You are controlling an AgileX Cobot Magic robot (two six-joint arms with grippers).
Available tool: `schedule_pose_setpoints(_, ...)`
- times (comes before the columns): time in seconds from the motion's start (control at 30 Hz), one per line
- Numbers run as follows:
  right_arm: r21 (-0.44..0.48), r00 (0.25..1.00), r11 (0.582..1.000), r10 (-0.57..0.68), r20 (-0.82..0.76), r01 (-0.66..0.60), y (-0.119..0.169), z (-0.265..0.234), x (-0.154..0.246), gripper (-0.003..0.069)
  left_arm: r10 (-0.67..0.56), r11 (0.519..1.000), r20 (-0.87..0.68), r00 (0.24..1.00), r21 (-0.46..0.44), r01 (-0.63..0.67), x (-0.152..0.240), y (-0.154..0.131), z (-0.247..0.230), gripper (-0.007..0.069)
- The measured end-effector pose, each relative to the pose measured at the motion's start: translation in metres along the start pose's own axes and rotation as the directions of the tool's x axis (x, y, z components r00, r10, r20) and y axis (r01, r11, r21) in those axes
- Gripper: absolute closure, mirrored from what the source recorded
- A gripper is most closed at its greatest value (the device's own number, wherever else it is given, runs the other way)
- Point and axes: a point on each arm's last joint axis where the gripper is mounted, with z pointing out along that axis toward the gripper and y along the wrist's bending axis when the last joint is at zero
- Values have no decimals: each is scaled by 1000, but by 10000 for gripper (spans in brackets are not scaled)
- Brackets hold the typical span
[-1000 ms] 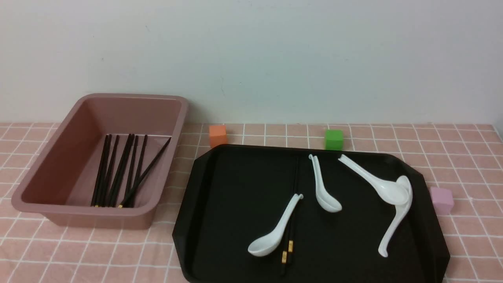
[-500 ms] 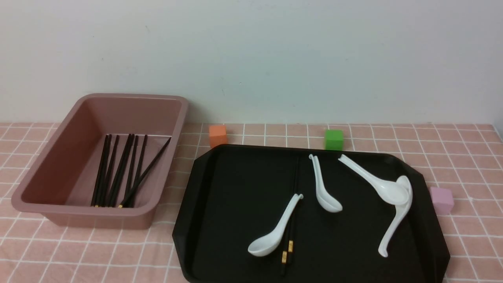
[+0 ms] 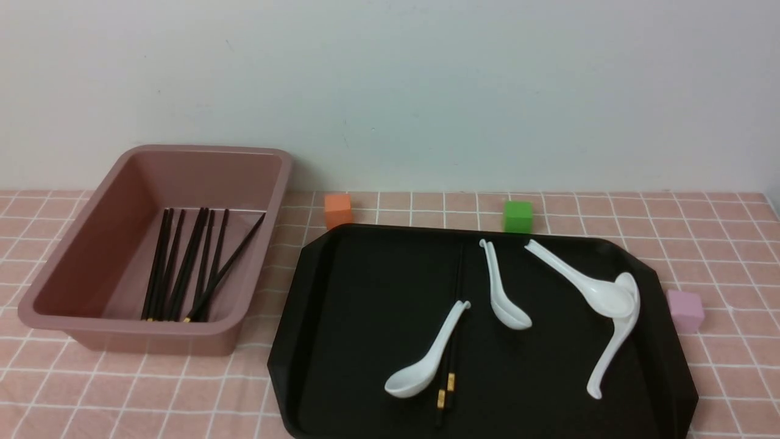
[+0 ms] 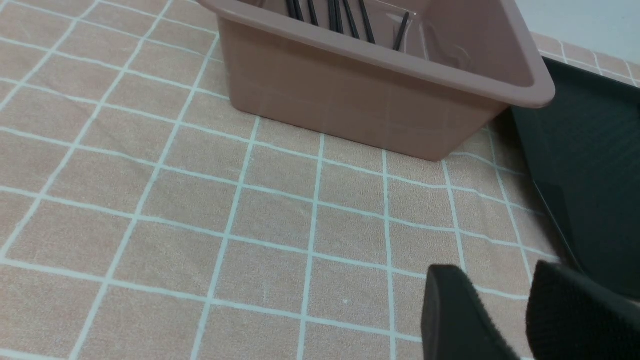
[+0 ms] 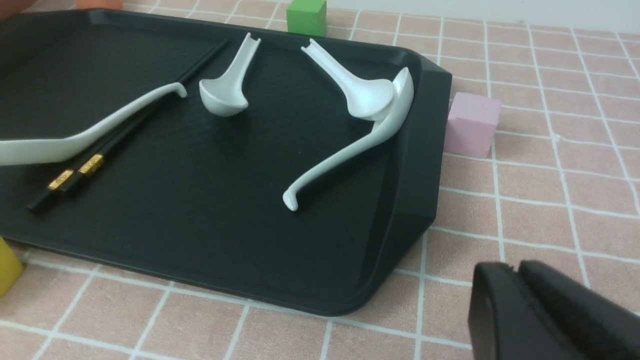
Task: On pink tablecloth take chopsticks from black tray and put them in box.
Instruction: 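Move the gripper over the chopsticks on the black tray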
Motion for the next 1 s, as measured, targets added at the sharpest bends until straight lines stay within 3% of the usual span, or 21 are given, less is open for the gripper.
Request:
schedule_pose_setpoints(0.07,-8,1000,1000,27,9,-27,1,0,-1,581,0,1000,0,1000,0,0,0,0,0,386)
schedule_pose_setpoints(0.2,-59,977,980,197,83,-192,4,1,-6,577,0,1000,0,1000,0,0,0,0,0,386)
schedule_pose_setpoints(0.33,-138,893,925,378,246,-353,3,-2,-23,575,0,1000,0,1000,0,0,0,0,0,386)
schedule_pose_setpoints(0.43,-171,844,897,442,306,-408,2,-4,-29,575,0,1000,0,1000,0,0,0,0,0,386)
schedule_pose_setpoints(0.67,-195,811,867,498,308,-458,1,-5,-31,568,0,1000,0,1000,0,0,0,0,0,386)
schedule_pose_setpoints(0.8,-212,827,849,523,206,-484,8,-13,-48,567,0,1000,0,1000,0,0,0,0,0,386)
schedule_pose_setpoints(0.9,-175,883,874,467,47,-453,16,-18,-83,567,0,1000,0,1000,0,0,0,0,0,386)
schedule_pose_setpoints(0.97,-115,915,912,376,-144,-393,21,-11,-116,567,0,1000,0,1000,0,0,0,0,0,386)
schedule_pose_setpoints(1.0,-110,915,914,371,-161,-390,21,-11,-114,567,0,1000,0,1000,0,0,0,0,0,386)
